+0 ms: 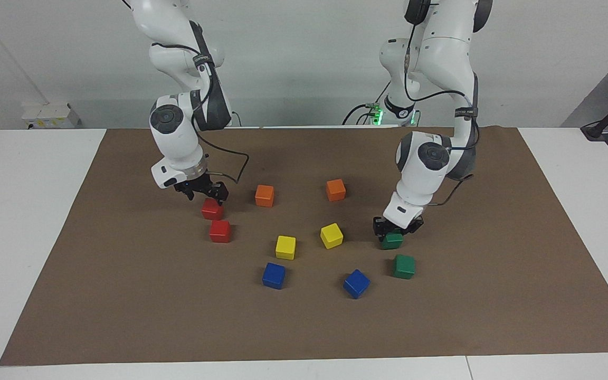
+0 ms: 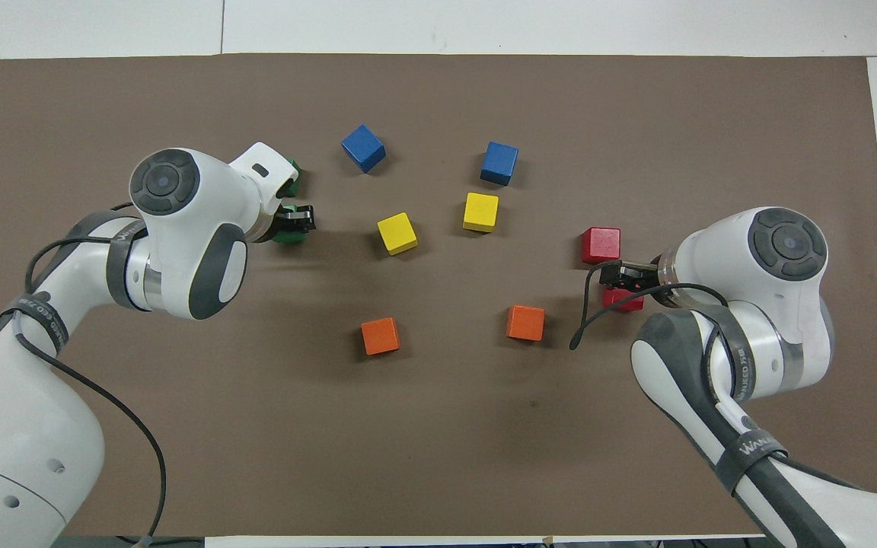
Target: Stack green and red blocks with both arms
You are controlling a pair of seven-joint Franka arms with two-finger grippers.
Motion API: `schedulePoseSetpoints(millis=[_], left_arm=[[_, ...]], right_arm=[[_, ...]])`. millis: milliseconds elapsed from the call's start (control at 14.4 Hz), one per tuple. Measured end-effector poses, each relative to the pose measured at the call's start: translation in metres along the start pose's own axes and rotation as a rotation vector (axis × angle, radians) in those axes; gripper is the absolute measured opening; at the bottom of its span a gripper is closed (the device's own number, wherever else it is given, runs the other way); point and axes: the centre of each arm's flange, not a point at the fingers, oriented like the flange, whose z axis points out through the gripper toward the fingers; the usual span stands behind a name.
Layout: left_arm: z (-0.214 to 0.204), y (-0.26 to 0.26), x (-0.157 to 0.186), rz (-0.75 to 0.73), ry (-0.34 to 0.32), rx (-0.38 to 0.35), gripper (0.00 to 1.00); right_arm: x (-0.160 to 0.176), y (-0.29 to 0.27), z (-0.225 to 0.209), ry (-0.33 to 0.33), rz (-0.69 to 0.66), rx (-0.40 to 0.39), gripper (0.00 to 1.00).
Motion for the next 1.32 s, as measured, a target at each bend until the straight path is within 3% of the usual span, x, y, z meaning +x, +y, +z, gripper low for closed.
schedulePoseSetpoints(millis=[278,417,696,904,1113,1183,1322], left_arm=[[-0.084,-0.087,0.029,-0.104,0.006,0.024,0.55],[-0.103,-0.147,0.033,-0.105,0.014,0.037,0.55],[-0.094,-0.262,0.024,-0.075,-0.006,0.054,0.55],[-0.074,-0.301,0.013,-0.048,0.016,0.062,0.55],[-0.039,-0.314,0.011,-0.006,0.017,0.061,0.55],[-0.027,-0.318,0.011,-0.001,0.016,0.06,0.55],[-0.012,-0.32,0.012,0.025,0.011,0.057,0.55]], right_arm=[[0.0,0.0,0.012,0.013,0.001,0.007,1.0],[0.0,0.001,0.016,0.01,0.001,0.006,1.0],[0.0,-0.007,0.026,0.035,-0.002,0.019,1.0],[-0.002,-0.009,0.034,0.034,-0.005,0.019,0.96],[-0.002,-0.008,0.035,0.032,-0.004,0.018,0.61],[-0.002,-0.008,0.035,0.032,-0.003,0.019,0.55],[0.001,-0.006,0.031,0.029,0.001,0.017,0.55]])
